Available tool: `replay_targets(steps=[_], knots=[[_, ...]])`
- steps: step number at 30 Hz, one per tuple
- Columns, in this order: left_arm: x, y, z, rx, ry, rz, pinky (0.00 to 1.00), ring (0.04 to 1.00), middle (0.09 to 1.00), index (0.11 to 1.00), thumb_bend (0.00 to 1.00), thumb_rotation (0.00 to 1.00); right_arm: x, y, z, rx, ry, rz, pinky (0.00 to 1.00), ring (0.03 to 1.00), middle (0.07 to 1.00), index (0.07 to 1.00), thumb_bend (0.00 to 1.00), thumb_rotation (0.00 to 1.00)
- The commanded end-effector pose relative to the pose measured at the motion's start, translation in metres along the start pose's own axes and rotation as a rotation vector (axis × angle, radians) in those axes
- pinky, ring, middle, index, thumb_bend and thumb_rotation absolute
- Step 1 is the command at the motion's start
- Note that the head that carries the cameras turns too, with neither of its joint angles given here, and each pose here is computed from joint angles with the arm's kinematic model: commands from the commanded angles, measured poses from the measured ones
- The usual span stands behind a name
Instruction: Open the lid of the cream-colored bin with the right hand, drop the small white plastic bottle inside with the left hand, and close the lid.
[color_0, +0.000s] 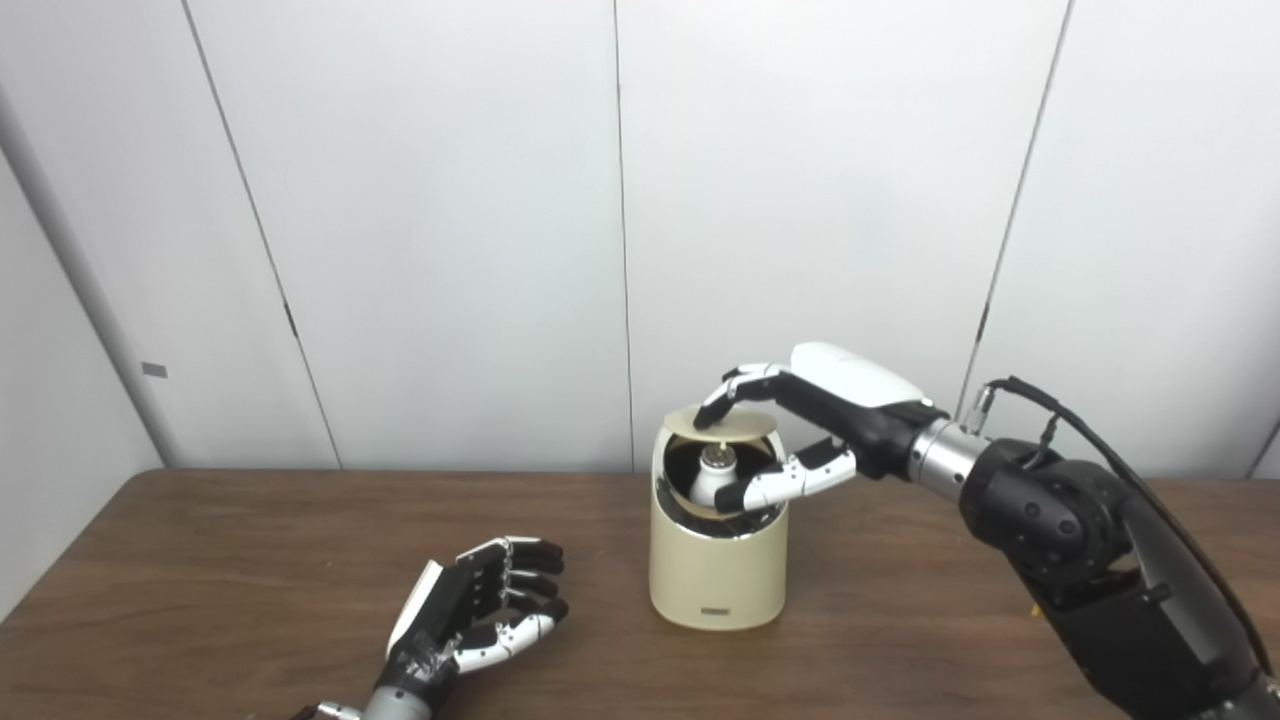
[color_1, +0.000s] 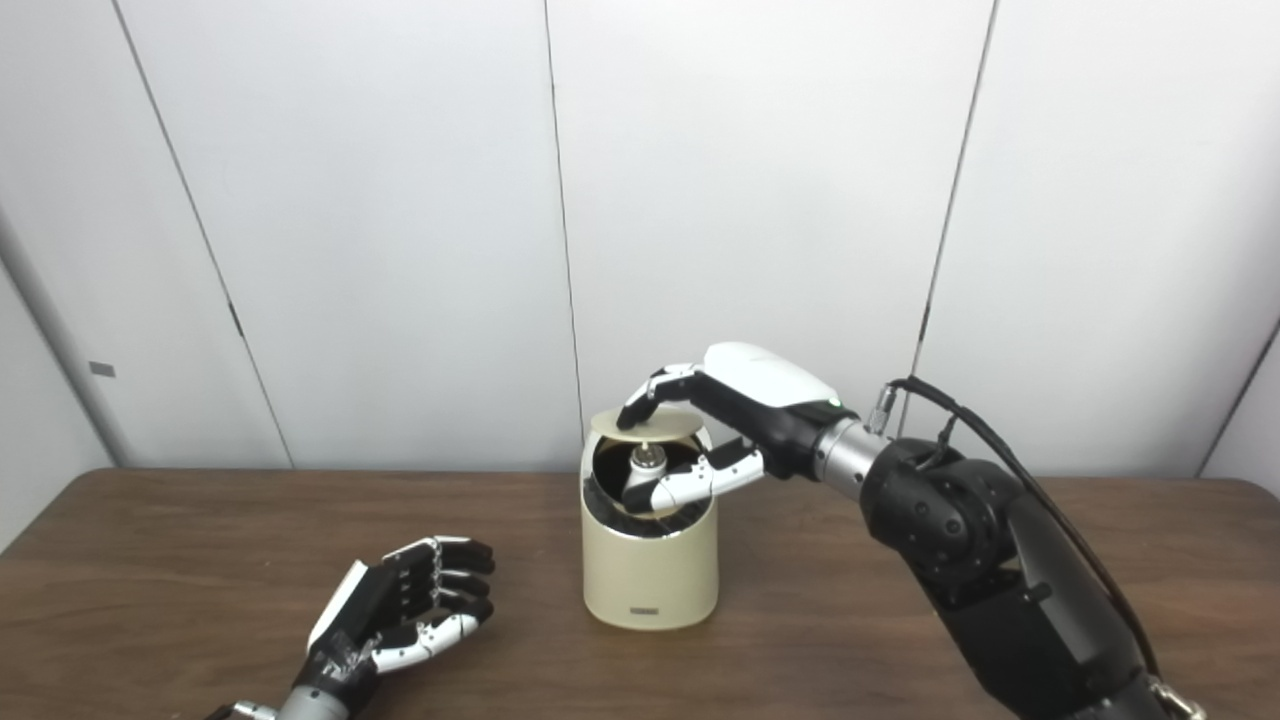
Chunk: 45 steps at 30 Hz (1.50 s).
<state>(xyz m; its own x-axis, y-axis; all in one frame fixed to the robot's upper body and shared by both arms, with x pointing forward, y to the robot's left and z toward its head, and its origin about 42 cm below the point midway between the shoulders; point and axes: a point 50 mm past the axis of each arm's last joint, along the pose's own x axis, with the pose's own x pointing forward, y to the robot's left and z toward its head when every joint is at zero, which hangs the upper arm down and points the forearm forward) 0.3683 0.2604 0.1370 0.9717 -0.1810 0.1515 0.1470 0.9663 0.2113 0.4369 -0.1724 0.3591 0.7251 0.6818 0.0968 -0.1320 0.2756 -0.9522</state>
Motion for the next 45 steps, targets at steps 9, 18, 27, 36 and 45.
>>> replay_targets(steps=[9,18,27,36,45], knots=[[0.013,0.007,0.025,0.005,-0.085,0.015,0.56,0.643,0.691,0.668,0.5,0.0,-0.003,-0.021,0.012,-0.106,-0.063,-0.004,0.9,0.893,0.739,0.718,0.64,0.72],[0.012,0.01,0.025,0.012,-0.087,0.017,0.55,0.642,0.692,0.67,0.49,0.0,-0.007,-0.016,0.009,-0.135,-0.034,0.029,0.88,0.897,0.744,0.718,0.65,0.71],[0.01,0.013,0.027,0.01,-0.088,0.015,0.56,0.648,0.693,0.668,0.5,0.0,-0.011,-0.01,0.004,-0.149,-0.027,0.046,0.9,0.884,0.733,0.717,0.63,0.66],[0.012,0.01,0.032,0.013,-0.09,0.014,0.55,0.634,0.687,0.674,0.49,0.0,-0.014,0.003,0.002,-0.178,-0.043,0.085,0.91,0.874,0.726,0.71,0.65,0.67],[0.011,0.006,0.032,-0.012,-0.088,0.009,0.54,0.636,0.694,0.672,0.49,0.0,-0.014,0.01,0.001,-0.228,-0.053,0.112,0.91,0.863,0.708,0.709,0.68,0.7]])
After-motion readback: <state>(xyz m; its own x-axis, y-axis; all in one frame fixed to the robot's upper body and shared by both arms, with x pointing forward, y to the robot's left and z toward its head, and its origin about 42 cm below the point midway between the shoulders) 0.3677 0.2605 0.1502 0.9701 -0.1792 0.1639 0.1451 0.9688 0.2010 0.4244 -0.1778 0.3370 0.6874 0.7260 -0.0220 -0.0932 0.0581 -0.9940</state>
